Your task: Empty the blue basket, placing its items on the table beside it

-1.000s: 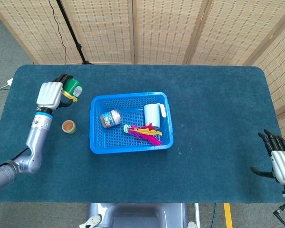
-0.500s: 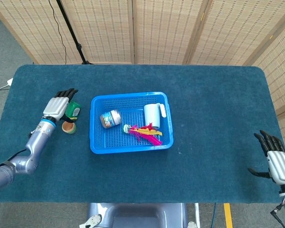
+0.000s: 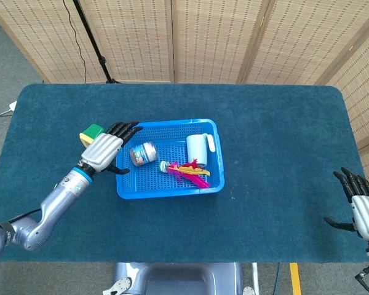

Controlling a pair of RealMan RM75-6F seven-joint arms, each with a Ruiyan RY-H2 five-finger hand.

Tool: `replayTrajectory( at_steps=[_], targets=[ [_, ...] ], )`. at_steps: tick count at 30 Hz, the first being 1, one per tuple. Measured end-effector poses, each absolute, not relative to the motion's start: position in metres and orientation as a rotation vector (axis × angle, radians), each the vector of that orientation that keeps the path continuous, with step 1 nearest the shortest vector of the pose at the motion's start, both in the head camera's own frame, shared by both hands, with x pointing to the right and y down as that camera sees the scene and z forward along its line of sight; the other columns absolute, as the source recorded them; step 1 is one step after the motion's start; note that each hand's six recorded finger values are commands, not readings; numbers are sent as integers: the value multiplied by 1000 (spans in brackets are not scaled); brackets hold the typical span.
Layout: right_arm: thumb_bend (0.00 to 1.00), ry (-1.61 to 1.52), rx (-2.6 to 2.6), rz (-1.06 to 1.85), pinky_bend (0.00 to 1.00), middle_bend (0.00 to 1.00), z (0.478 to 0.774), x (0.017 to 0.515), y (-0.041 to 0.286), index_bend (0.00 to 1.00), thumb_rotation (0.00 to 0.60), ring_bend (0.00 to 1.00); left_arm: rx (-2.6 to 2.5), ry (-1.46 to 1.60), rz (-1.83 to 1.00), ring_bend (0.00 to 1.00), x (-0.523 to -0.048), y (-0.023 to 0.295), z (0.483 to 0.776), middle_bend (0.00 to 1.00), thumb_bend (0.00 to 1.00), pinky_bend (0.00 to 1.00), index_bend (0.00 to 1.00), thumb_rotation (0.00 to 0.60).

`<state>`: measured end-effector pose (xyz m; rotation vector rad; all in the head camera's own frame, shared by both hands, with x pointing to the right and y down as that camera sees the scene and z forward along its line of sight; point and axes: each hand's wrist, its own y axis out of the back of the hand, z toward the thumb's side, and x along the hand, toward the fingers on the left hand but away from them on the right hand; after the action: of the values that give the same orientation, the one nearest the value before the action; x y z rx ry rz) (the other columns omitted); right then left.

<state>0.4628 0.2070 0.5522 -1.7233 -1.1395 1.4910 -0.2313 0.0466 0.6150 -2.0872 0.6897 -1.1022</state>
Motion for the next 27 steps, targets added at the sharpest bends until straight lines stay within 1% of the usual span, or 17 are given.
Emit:
replayTrajectory(
  at_steps=[3, 10, 13, 20, 24, 27],
  targets=[
    [0, -1144, -1725, 1490, 0, 0, 551, 464, 207, 0, 600, 0, -2074, 658, -1127, 0, -217, 48, 622, 0, 117, 10, 0, 600],
    [0, -1158, -1723, 1501, 0, 0, 551, 470, 206, 0, 600, 0, -2093, 635, -1256, 0, -177, 55, 663, 0, 117, 42, 0, 600],
    [0, -1161, -1721, 1507, 0, 0, 552, 472, 205, 0, 600, 0, -2095, 641, -1287, 0, -165, 56, 676, 0, 117, 48, 0, 600],
    [0, -1160, -1719, 1515, 0, 0, 553, 473, 205, 0, 600, 0, -2091, 684, -1354, 0, -169, 52, 694, 0, 118, 65, 0, 600],
    [0, -1160, -1717, 1519, 0, 0, 554, 474, 204, 0, 600, 0, -2091, 703, -1378, 0, -173, 50, 701, 0, 118, 112, 0, 600],
    [0, -1158, -1717, 1522, 0, 0, 555, 474, 204, 0, 600, 0, -2095, 699, -1397, 0, -174, 51, 708, 0, 118, 125, 0, 600]
  ],
)
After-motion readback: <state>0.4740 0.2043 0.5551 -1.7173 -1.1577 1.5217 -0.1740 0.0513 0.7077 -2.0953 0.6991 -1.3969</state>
